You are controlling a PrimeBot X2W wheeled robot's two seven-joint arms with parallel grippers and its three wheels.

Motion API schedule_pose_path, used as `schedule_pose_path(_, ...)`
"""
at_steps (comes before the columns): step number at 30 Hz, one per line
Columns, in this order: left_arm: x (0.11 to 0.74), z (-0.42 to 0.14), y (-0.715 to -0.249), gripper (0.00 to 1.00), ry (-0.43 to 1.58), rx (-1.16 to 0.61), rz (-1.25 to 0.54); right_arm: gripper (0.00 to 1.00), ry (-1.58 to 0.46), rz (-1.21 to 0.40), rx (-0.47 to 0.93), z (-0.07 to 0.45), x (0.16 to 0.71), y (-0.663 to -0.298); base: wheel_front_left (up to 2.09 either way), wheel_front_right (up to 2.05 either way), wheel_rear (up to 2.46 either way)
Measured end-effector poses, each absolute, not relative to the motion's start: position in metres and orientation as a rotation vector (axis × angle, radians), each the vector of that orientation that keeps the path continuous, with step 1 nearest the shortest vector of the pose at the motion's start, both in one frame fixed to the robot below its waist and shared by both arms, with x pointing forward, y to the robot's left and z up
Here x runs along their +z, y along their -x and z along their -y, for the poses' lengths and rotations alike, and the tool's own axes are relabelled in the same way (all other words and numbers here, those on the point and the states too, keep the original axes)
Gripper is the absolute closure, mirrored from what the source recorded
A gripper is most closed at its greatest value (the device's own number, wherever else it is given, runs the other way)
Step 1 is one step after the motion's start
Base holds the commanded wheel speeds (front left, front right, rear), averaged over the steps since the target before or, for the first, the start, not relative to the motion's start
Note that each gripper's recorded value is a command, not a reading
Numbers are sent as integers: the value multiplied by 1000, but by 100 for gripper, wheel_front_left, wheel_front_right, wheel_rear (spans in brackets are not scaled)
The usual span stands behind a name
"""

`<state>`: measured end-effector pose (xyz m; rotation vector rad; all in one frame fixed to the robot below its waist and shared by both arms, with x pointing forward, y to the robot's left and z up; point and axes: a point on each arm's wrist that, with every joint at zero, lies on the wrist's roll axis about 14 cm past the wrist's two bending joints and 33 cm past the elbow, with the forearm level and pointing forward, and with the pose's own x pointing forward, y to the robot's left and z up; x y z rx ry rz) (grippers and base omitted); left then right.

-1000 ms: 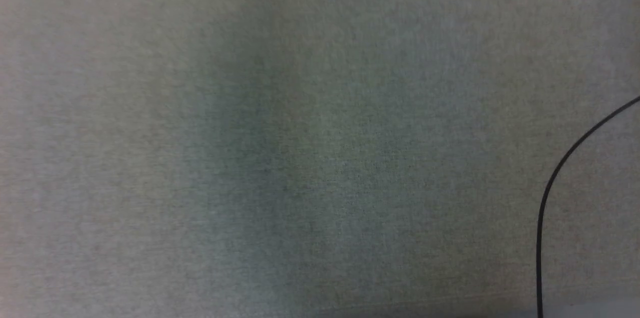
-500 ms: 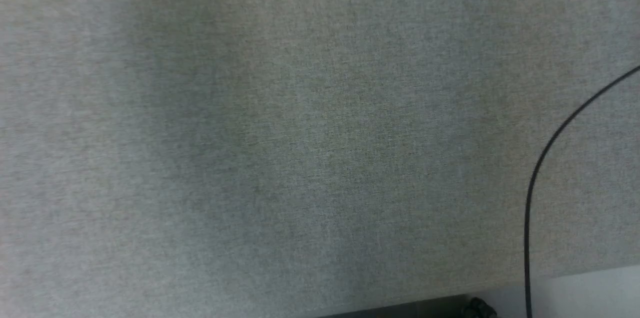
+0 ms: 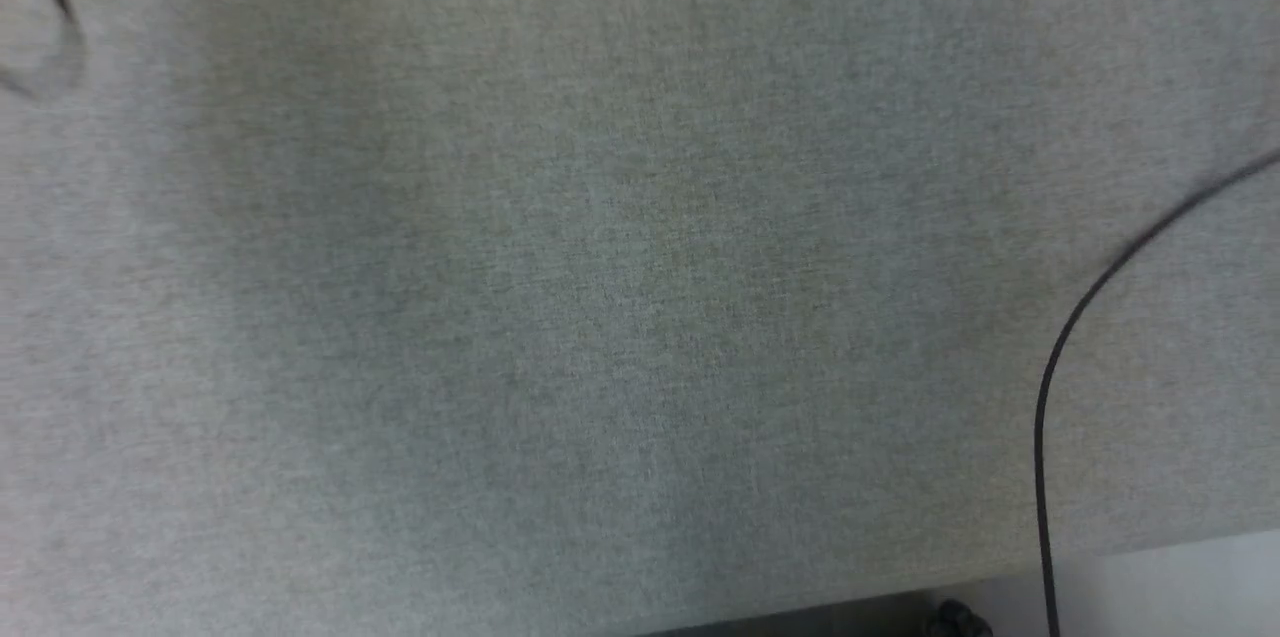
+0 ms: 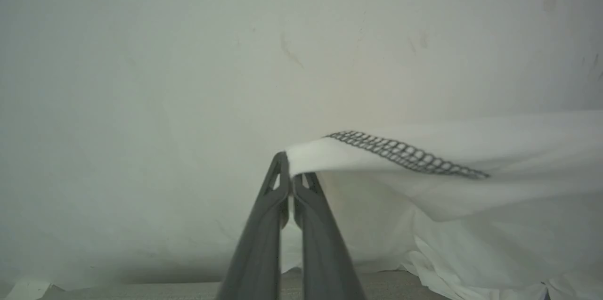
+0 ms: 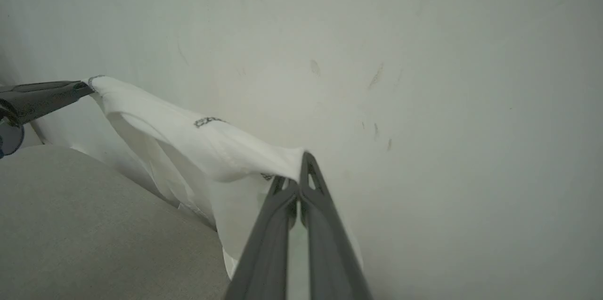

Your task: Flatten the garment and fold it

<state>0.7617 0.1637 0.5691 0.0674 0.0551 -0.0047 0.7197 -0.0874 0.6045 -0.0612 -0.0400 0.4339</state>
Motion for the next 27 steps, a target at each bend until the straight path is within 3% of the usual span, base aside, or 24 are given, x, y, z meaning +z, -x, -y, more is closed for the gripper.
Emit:
schedule_pose_path(8,485,-179,-671,100,-77,-18,-245,100,-60,-247,490,81,498,-630,0,0,0)
schedule_pose_path(13,468,-178,-594,100,-82,-28,-297,100,-105,-316,496,88,478,-573,0,0,0)
schedule_pose_path(27,502,-182,-407,100,-59,-20,-373,100,-137,-437,467,110,465,-425,0,0,0)
